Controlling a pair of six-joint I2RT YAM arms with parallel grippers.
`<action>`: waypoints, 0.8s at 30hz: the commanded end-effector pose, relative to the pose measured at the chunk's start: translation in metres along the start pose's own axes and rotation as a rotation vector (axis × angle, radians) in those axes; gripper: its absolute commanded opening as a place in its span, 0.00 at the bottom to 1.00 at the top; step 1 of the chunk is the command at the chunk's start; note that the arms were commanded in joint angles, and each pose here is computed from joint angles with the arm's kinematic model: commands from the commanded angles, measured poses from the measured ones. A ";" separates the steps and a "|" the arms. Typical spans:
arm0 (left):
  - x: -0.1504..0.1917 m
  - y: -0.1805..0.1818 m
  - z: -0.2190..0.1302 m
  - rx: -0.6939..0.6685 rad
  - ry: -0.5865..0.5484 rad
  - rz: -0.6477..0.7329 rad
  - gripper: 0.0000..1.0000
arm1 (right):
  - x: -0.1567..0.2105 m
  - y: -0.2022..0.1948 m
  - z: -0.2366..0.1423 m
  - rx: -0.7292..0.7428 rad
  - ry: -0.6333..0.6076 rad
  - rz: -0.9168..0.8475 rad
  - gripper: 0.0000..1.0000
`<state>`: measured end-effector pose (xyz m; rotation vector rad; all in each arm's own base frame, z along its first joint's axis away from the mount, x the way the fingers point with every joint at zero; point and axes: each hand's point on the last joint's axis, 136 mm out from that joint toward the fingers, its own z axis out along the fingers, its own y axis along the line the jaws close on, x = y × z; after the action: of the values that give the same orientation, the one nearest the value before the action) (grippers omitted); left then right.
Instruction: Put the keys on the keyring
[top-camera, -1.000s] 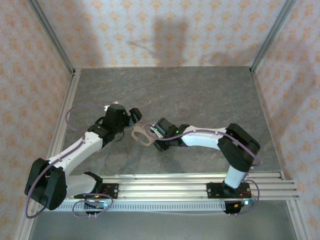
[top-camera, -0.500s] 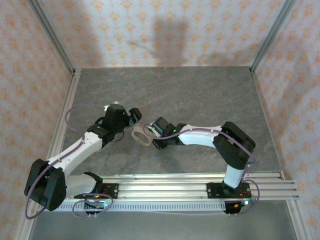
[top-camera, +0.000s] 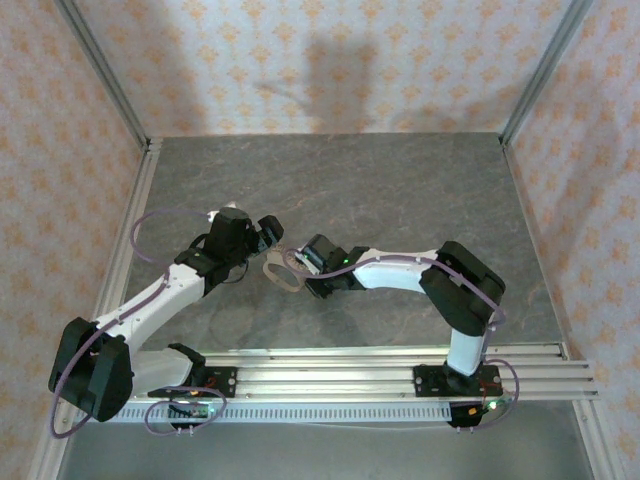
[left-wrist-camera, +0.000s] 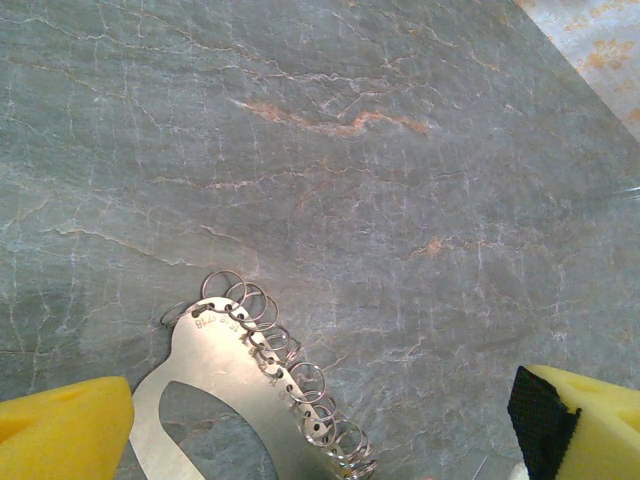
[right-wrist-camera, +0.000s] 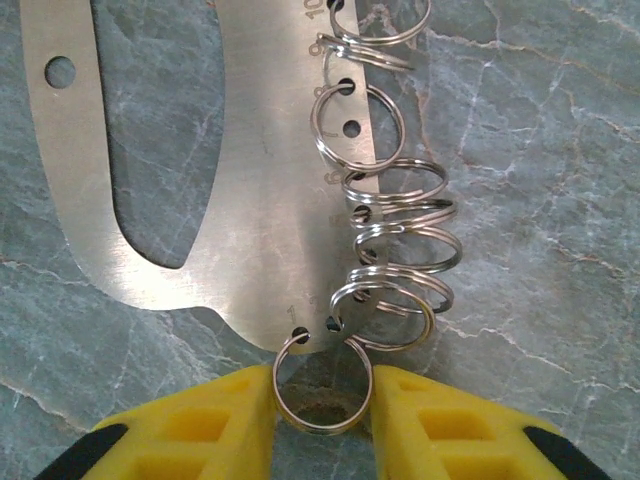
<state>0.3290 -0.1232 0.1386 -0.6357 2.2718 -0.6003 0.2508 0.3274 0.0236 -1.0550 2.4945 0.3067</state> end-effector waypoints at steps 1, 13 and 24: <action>-0.002 0.000 -0.001 0.008 -0.006 0.005 0.98 | -0.012 -0.001 0.000 0.026 -0.029 -0.013 0.26; -0.007 -0.012 -0.007 0.051 -0.012 -0.001 0.98 | -0.038 0.007 -0.030 -0.023 -0.095 -0.010 0.00; -0.019 -0.020 -0.022 0.059 -0.044 -0.041 0.99 | -0.082 -0.009 -0.094 -0.215 -0.268 0.180 0.00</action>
<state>0.3269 -0.1271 0.1531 -0.6289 2.2451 -0.6565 0.2782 0.3324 0.1098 -0.8647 2.4041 0.5965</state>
